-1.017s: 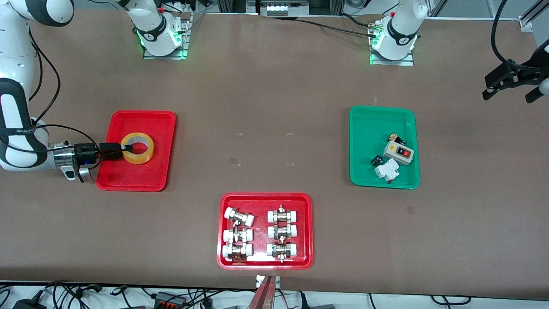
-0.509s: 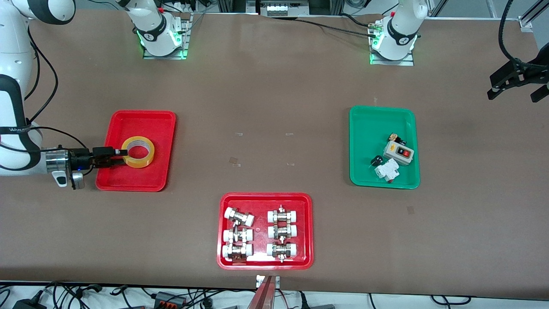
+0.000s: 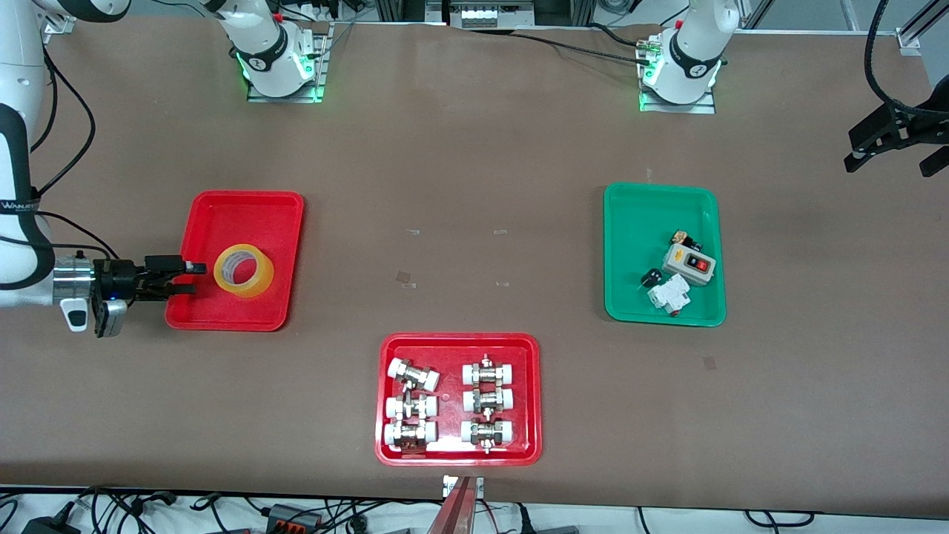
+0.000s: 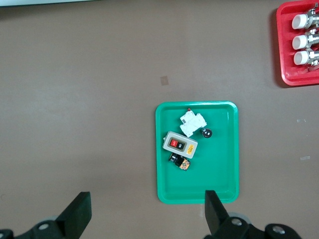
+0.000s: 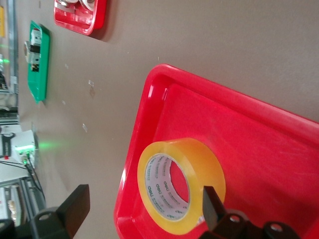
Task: Left arm passes tape to right arm into tray
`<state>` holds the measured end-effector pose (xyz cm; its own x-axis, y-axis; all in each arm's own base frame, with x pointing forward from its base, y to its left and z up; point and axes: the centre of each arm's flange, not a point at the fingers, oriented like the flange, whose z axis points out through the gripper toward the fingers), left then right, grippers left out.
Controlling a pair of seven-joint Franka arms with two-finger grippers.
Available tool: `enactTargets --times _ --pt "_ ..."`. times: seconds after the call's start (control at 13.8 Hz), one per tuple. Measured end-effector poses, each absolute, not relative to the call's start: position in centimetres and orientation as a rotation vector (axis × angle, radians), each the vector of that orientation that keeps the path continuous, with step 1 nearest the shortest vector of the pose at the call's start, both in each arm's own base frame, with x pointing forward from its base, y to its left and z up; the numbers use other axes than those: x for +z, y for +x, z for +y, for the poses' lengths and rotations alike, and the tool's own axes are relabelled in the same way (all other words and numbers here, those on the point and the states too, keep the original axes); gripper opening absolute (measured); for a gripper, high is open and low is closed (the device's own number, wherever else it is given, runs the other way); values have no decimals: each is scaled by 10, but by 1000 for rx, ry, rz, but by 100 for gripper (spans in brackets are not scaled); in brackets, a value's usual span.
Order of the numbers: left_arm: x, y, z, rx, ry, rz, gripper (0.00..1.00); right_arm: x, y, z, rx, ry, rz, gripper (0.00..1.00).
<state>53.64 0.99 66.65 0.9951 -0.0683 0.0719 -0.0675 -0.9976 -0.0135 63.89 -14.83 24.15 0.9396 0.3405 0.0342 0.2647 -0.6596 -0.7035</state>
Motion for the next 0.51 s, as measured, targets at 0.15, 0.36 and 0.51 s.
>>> enactTargets --times 0.15,0.36,0.51 --pt "664 533 9 -67 -3130 107 100 281 655 -139 155 -2451 -396 100" --pt "665 533 9 -64 -3130 106 100 368 676 -108 180 -2689 -310 100" --pt "672 533 10 -87 -3129 104 100 403 678 -94 171 -2782 -267 100"
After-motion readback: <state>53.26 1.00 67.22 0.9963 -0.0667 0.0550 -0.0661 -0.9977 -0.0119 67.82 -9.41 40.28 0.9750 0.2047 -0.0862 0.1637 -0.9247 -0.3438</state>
